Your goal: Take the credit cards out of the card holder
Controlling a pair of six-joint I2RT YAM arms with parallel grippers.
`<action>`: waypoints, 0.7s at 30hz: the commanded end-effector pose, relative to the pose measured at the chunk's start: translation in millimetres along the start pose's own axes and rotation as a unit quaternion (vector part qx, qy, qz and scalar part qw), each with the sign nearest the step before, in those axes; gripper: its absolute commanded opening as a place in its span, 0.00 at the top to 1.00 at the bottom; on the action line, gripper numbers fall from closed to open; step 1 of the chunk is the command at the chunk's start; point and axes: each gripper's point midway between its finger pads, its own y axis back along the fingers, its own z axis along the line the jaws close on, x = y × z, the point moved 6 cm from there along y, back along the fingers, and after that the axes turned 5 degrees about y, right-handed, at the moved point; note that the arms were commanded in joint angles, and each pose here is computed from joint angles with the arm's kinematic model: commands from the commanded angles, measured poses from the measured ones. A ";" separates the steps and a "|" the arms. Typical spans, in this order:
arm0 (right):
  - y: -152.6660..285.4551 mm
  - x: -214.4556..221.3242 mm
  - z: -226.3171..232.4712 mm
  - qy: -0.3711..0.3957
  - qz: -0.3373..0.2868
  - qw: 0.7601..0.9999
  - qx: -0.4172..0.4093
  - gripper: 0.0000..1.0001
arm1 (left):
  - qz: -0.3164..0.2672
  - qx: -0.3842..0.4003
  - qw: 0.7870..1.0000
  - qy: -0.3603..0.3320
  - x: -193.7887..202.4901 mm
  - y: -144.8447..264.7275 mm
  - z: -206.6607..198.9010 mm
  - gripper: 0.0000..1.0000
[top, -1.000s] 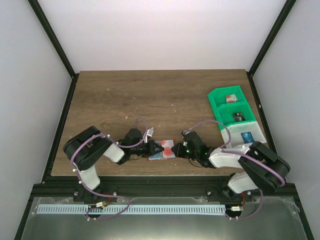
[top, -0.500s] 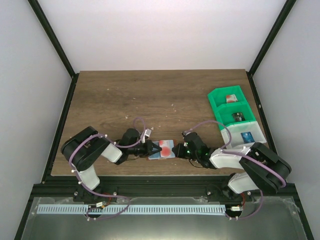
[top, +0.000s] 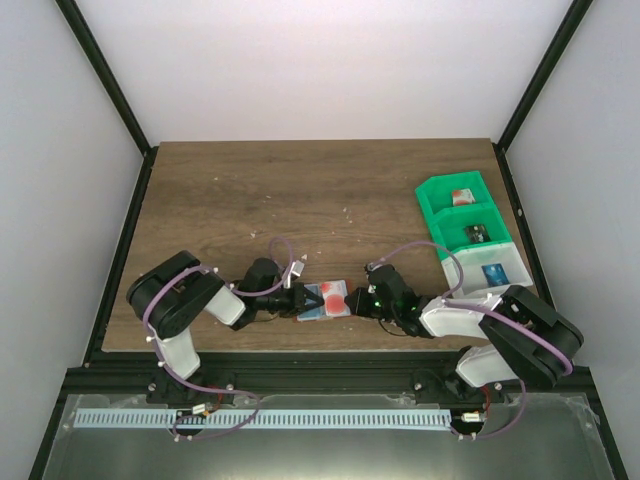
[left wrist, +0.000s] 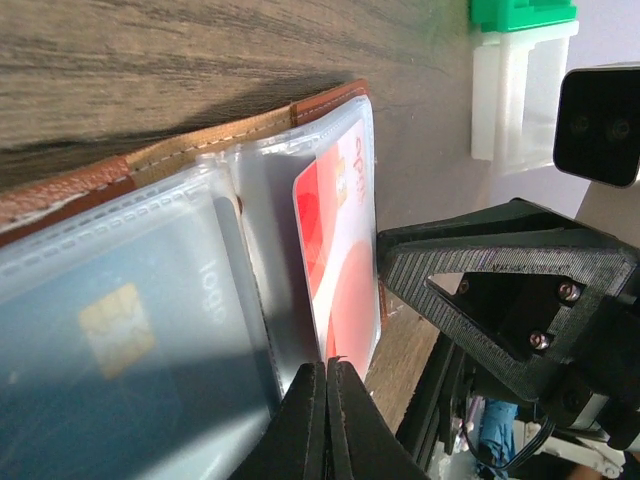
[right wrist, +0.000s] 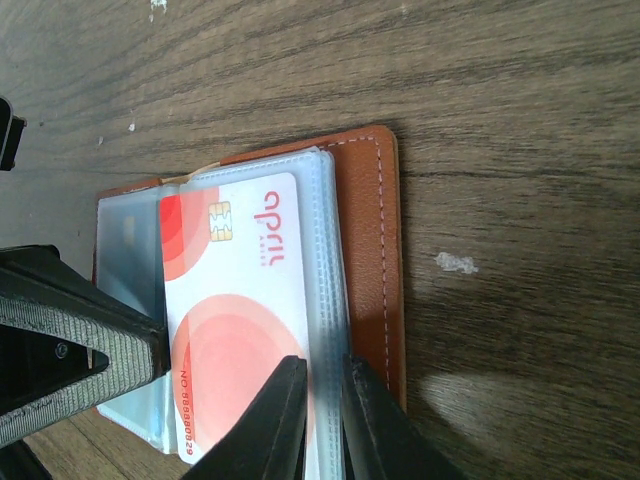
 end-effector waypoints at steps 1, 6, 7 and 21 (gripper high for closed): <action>1.2 7.1 -5.4 0.000 0.011 1.000 0.015 0.87 | 0.002 0.008 1.000 -0.006 -1.4 -1.7 -0.5 1.00; -1.0 6.7 -3.2 0.000 0.015 1.000 0.008 0.87 | -0.007 -0.002 1.000 -0.003 -4.1 -2.5 0.4 0.82; -2.1 7.1 -2.8 0.000 0.017 1.000 0.005 0.88 | -0.008 -0.002 1.000 -0.004 -4.9 -3.8 -0.3 0.80; -4.2 9.0 -3.4 -0.004 0.022 1.000 0.002 0.89 | -0.021 -0.003 1.000 -0.005 -6.8 -9.4 -2.3 0.87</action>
